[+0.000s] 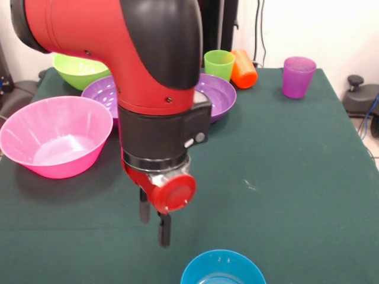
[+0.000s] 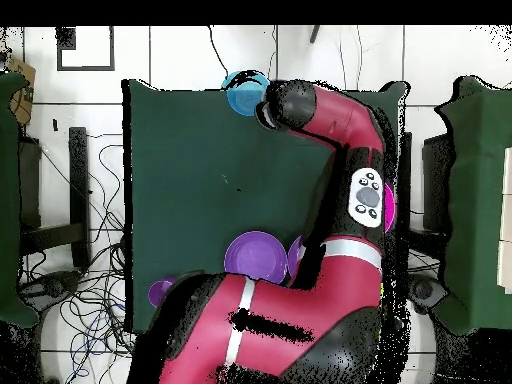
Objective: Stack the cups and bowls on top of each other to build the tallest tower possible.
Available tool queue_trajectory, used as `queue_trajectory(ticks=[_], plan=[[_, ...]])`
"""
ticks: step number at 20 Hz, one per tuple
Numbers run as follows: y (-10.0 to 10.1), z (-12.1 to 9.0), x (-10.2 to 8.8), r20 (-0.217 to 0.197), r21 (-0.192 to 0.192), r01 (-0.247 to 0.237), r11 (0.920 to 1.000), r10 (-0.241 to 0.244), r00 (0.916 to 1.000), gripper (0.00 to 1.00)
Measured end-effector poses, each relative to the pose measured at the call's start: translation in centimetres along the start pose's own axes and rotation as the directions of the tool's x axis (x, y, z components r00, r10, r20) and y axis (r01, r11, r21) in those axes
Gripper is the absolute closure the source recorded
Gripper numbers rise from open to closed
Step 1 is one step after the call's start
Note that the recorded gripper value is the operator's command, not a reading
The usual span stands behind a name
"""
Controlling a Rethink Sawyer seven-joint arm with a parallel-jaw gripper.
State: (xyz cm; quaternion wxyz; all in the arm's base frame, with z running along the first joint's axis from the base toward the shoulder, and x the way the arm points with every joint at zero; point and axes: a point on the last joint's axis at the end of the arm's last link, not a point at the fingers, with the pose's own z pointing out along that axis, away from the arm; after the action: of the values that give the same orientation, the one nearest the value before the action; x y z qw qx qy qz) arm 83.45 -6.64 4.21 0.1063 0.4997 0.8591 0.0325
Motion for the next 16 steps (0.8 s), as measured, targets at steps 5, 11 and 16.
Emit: queue_trajectory(ticks=[5, 11, 16], plan=[[2.1, -0.2, 0.2, 0.009, -0.024, -0.054, 0.9982, 0.054, 0.9985, 0.0], [4.8, -1.9, 1.1, -0.008, -0.045, -0.105, 0.9934, 0.105, 0.9944, 0.0], [6.6, -3.5, 1.9, -0.022, -0.05, -0.099, 0.9938, 0.098, 0.9949, 0.0]])
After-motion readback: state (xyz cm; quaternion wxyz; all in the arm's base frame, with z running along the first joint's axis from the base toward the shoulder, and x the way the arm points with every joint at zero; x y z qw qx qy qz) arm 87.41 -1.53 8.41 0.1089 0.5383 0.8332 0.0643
